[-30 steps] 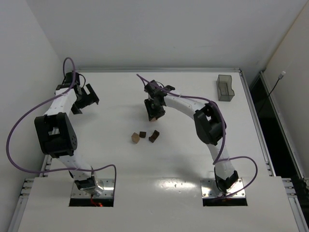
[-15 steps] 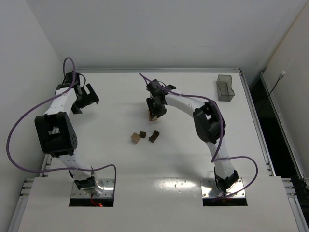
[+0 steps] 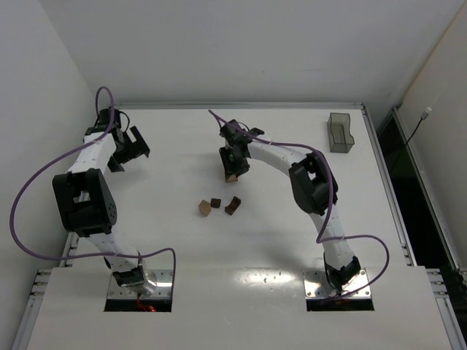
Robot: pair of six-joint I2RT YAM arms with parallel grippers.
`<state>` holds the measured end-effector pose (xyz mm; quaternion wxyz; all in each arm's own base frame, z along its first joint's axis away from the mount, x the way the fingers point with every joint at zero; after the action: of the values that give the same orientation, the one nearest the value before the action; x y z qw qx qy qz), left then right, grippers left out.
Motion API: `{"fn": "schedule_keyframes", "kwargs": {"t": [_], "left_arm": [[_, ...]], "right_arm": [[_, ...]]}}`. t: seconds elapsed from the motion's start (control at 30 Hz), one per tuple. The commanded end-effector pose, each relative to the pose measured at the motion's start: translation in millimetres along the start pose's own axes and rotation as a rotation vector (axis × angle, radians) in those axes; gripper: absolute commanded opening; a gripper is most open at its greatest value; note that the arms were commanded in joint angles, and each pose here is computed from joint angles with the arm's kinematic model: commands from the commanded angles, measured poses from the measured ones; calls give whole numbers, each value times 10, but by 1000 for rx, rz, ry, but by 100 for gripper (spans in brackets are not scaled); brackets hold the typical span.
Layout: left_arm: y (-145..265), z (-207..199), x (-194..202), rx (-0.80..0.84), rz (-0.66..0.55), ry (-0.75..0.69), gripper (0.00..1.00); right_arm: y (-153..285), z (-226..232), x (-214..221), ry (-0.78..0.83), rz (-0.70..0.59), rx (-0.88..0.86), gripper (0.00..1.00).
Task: Build the wood block tower
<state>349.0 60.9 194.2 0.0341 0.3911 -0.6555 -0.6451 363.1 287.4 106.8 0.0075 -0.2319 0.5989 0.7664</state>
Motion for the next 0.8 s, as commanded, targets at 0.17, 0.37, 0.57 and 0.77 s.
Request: {"fn": "schedule_keyframes", "kwargs": {"t": [0.17, 0.37, 0.57, 0.77], "left_arm": [[18, -40, -73, 22, -19, 12, 100], [-13, -33, -65, 18, -11, 2, 100], [-12, -36, -63, 26, -7, -7, 100], [201, -87, 93, 91, -25, -129, 100]], "right_arm": [[27, 13, -166, 9, -69, 9, 5], [43, 22, -191, 10, -78, 6, 40], [215, 10, -143, 49, -85, -6, 77], [864, 28, -106, 240, -192, -55, 79]]}}
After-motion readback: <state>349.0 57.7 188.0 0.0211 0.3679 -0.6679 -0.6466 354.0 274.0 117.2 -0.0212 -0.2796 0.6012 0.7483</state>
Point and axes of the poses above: each gripper's point midway between its finger pads, its own y axis back along the fingers, its own z axis along the line the jaws close on, x = y × z, the point moved 10 cm from there along y, back along the fingers, and after that the axes turned 1 degree about y, right-handed, at the moved point
